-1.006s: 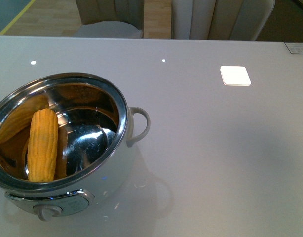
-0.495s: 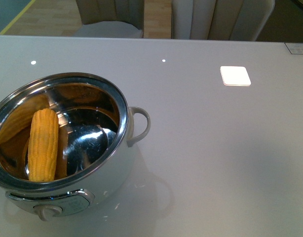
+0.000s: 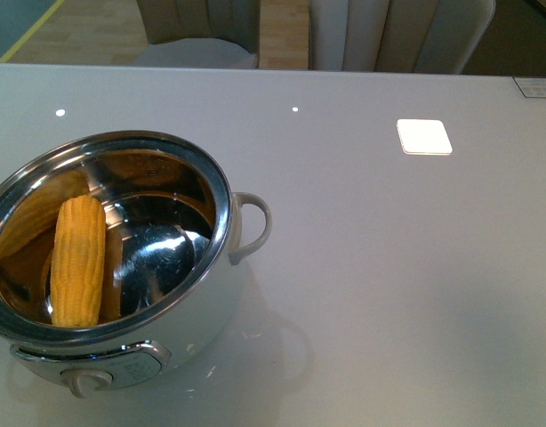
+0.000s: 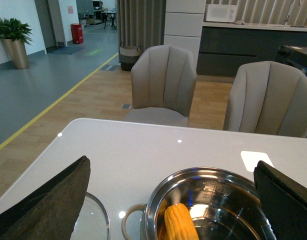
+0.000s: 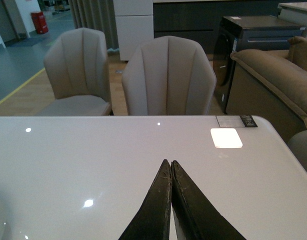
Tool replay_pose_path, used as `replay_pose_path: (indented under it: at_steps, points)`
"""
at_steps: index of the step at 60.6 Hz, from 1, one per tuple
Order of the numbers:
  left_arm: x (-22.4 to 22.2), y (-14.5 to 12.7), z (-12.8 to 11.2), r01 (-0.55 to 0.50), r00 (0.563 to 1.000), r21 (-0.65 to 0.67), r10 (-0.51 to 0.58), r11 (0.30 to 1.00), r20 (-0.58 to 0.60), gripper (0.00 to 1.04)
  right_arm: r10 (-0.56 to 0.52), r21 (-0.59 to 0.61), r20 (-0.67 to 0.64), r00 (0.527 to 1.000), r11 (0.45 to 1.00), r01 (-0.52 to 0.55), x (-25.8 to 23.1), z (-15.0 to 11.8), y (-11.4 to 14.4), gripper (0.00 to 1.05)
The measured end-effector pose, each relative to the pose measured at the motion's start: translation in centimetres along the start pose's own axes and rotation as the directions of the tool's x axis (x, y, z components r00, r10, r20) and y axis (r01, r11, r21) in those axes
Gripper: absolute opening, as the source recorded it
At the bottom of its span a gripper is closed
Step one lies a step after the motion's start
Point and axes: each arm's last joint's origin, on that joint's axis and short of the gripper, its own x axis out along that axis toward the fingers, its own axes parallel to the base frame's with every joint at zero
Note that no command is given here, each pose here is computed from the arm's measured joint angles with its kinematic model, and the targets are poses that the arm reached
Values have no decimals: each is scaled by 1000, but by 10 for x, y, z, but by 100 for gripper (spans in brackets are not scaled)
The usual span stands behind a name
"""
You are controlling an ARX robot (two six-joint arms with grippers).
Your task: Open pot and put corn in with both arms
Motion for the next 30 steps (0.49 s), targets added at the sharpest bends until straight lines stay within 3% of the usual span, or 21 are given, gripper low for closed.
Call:
replay_pose_path:
  at_steps: [30]
  points:
    - [0,0,0,0,1000,0,0,1000,0,98,0,0,25,1000,1000,0,-13,-5,0,2]
